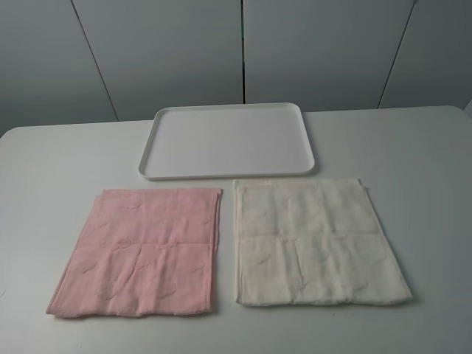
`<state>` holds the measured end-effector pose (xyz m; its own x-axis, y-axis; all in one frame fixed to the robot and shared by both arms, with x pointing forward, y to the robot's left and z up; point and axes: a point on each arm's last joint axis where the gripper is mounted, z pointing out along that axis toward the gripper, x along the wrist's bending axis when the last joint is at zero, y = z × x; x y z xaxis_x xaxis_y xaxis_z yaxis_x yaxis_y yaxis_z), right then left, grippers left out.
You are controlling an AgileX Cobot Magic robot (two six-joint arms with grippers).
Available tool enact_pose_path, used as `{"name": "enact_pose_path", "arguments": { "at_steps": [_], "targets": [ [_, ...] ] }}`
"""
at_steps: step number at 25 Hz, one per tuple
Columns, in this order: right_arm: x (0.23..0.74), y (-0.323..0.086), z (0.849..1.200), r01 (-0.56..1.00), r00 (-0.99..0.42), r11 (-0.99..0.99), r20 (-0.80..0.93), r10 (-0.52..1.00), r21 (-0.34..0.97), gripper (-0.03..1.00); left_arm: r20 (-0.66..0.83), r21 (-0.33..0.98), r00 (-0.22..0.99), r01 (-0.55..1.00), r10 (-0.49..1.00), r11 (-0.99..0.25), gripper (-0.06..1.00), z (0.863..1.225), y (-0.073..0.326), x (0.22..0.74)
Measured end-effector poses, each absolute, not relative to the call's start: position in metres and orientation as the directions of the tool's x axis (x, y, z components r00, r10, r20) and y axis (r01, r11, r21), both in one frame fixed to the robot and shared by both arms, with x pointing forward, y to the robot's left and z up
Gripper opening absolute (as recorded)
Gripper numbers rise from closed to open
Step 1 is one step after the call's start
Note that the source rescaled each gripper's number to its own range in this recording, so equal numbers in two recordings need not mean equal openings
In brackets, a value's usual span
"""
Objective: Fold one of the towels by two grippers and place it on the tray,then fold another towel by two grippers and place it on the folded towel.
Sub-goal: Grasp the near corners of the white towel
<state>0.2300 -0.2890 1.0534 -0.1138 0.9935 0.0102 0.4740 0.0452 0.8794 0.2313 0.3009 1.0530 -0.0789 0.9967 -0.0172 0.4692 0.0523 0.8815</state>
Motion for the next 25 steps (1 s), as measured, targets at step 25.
{"name": "enact_pose_path", "arguments": {
  "at_steps": [25],
  "targets": [
    [0.2300,-0.2890,1.0534,0.474,-0.113,0.043,0.013,0.994,0.879,1.00,-0.017,0.882,-0.079,0.469,0.997,0.052,1.00,1.0530,0.3009,0.2313]
  ]
}}
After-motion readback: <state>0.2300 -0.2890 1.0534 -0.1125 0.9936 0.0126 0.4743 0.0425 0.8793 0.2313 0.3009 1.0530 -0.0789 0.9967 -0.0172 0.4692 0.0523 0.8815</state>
